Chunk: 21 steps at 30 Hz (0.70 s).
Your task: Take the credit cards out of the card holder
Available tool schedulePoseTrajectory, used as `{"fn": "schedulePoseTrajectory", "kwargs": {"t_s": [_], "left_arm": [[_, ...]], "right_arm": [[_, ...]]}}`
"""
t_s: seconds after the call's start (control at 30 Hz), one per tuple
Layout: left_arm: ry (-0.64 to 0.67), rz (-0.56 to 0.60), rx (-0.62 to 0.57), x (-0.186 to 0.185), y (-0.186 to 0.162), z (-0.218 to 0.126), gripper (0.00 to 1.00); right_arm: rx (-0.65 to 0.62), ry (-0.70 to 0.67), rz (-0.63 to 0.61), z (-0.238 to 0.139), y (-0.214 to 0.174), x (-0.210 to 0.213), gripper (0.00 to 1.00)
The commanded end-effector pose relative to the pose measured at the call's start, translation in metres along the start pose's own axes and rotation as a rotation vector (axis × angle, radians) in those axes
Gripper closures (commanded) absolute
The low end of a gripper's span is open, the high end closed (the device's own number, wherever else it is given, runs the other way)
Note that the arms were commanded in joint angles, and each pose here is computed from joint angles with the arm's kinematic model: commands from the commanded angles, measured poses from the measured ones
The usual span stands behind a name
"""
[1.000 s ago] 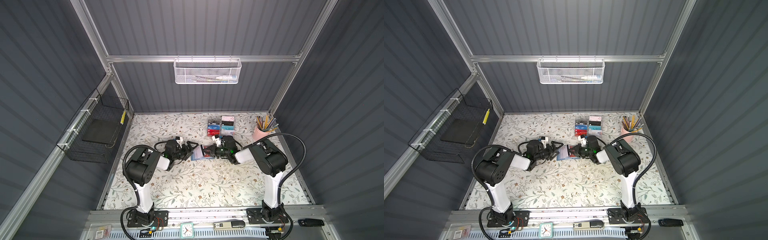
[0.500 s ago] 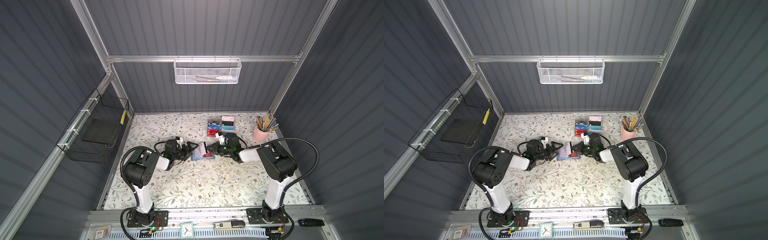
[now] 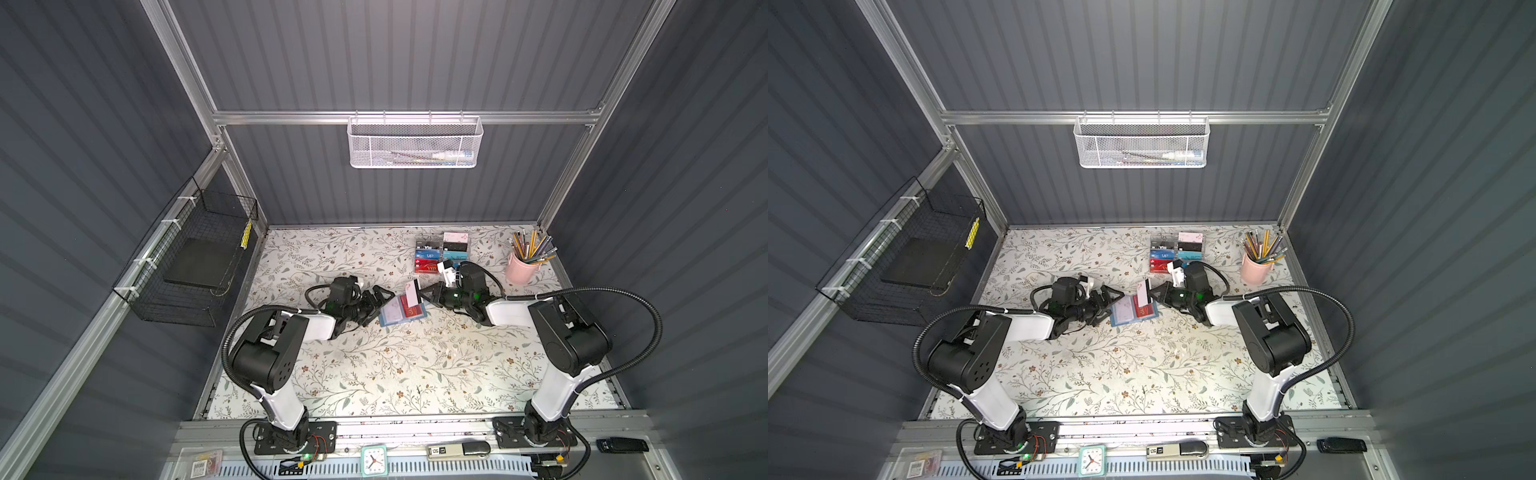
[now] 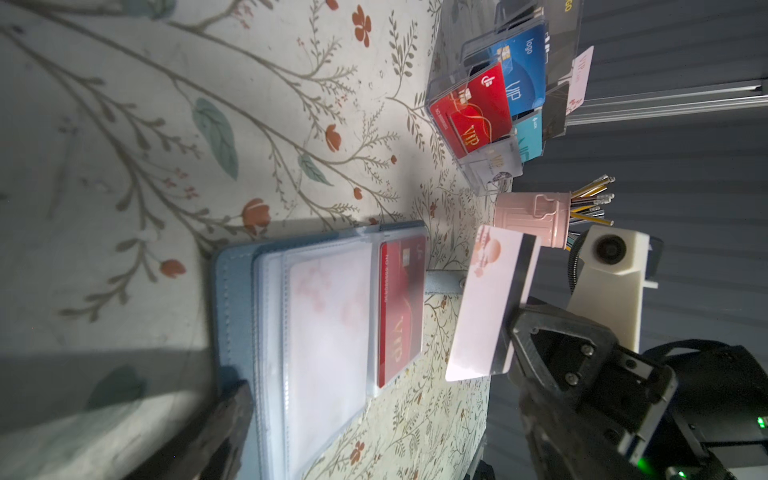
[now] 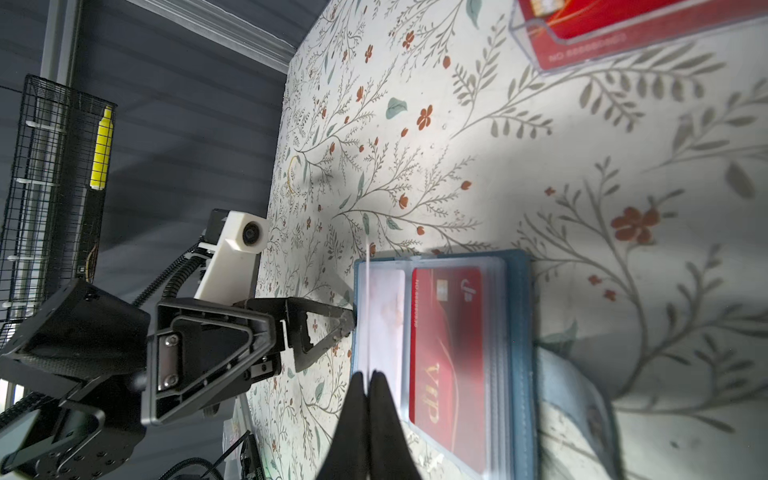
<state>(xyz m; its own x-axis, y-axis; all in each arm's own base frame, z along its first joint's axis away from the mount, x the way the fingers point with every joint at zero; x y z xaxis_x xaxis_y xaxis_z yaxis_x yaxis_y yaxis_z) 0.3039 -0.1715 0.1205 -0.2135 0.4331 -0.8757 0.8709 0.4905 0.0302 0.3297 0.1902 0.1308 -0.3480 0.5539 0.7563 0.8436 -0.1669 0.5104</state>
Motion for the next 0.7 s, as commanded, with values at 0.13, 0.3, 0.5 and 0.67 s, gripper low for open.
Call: {"fn": "schedulePoseTrajectory", "kwargs": {"t_s": [0.13, 0.3, 0.5, 0.67], "left_arm": [[-0.090, 0.077, 0.028, -0.035, -0.013, 0.002, 0.00], [-0.162, 0.091, 0.018, -0.048, -0.017, 0.005, 0.00], [-0.254, 0.109, 0.009, -0.060, -0.016, 0.007, 0.04], [-0.301, 0.118, 0.019, -0.064, -0.014, 0.013, 0.11]], "right_arm": [[-0.096, 0.176, -0.092, -0.017, 0.008, 0.027, 1.00], [-0.113, 0.217, -0.109, -0.022, 0.009, 0.033, 1.00], [-0.101, 0.237, -0.101, -0.019, 0.008, 0.032, 1.00], [-0.098, 0.268, -0.101, -0.018, 0.009, 0.033, 1.00]]}}
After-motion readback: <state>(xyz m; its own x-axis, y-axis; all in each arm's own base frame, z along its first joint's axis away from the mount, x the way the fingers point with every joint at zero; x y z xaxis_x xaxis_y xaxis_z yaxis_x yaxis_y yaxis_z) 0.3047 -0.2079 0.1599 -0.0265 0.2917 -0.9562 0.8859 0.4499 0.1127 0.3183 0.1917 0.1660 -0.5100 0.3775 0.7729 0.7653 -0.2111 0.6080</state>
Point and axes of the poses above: each gripper's point midway between its finger pads, its own z axis out along the fingers, its own x axis along the line the jaws close on, y = z × x, the point moved 10 cm from there along -z, back along the fingers, and after that the axes turned 9 degrees about -z, right-handed, at the moved point
